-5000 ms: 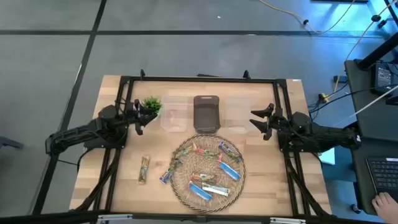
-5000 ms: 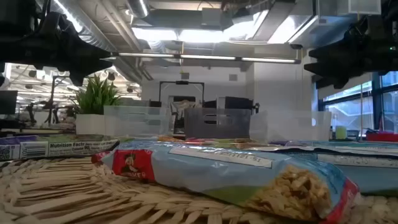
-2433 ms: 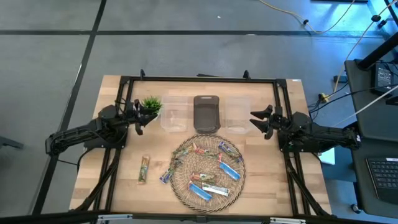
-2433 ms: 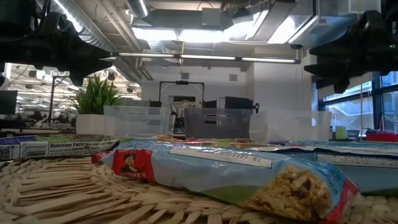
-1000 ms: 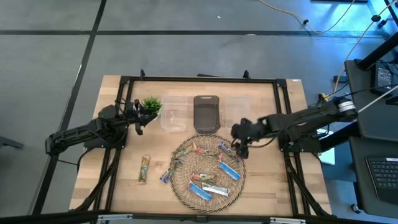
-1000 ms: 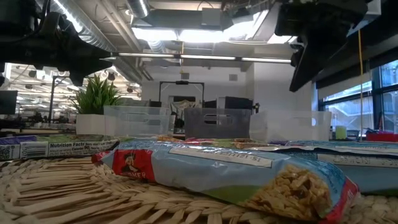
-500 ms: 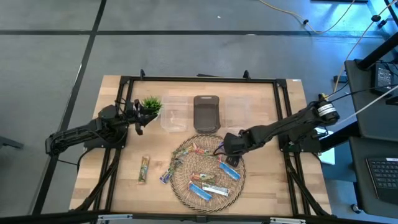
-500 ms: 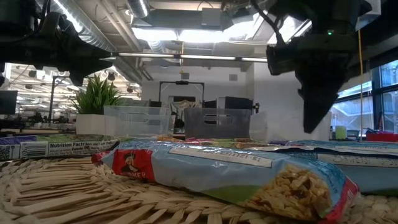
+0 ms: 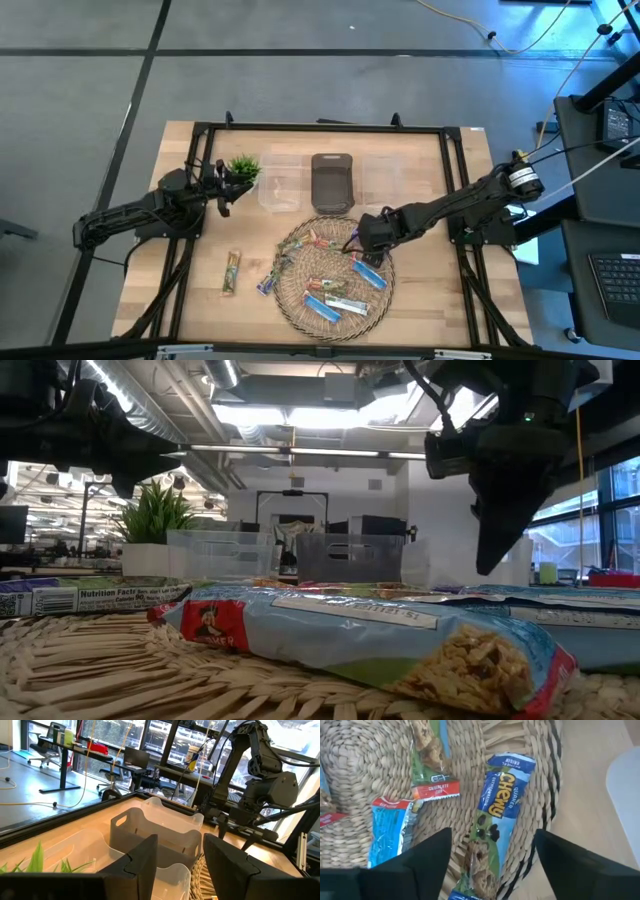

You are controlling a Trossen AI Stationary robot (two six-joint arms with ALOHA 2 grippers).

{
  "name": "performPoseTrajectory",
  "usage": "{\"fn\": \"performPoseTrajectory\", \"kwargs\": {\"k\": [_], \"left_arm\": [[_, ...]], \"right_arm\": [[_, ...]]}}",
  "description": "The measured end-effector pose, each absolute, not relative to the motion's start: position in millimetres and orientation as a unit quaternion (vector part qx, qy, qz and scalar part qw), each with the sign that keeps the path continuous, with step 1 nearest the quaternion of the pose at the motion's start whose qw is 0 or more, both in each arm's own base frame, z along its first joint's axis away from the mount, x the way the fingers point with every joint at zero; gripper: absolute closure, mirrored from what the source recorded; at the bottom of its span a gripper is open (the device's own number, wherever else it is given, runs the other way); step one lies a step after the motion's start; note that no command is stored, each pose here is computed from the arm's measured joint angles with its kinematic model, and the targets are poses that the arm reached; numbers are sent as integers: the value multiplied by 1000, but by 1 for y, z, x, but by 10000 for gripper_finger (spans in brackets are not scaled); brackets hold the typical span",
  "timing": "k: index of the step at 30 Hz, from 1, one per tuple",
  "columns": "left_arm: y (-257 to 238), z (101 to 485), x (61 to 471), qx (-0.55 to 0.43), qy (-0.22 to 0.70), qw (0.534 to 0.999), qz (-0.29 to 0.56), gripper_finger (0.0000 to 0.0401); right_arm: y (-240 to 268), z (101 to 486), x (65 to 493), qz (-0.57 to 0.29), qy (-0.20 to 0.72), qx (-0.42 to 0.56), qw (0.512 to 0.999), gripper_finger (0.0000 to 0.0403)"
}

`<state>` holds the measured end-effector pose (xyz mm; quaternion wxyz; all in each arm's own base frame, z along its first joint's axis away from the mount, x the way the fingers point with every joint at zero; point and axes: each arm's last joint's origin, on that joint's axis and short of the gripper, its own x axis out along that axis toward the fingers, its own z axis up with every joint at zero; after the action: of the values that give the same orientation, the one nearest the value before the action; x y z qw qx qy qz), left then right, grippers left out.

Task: Pick and place Granola Bars by type
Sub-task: Put the blue granola bar into the right transparent bin

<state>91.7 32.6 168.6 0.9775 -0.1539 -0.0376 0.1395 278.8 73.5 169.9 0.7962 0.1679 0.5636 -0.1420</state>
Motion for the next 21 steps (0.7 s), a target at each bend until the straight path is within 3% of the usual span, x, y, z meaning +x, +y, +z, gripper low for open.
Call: {"fn": "performPoseTrajectory", "kwargs": {"k": [11, 21], "left_arm": [[33, 169, 92, -154, -38, 977, 140, 249], [33, 169, 92, -154, -38, 977, 140, 249]], "right_arm": [[76, 141, 288, -160, 585, 167, 777, 110], [76, 137, 289, -172, 586, 173, 773, 202]]}}
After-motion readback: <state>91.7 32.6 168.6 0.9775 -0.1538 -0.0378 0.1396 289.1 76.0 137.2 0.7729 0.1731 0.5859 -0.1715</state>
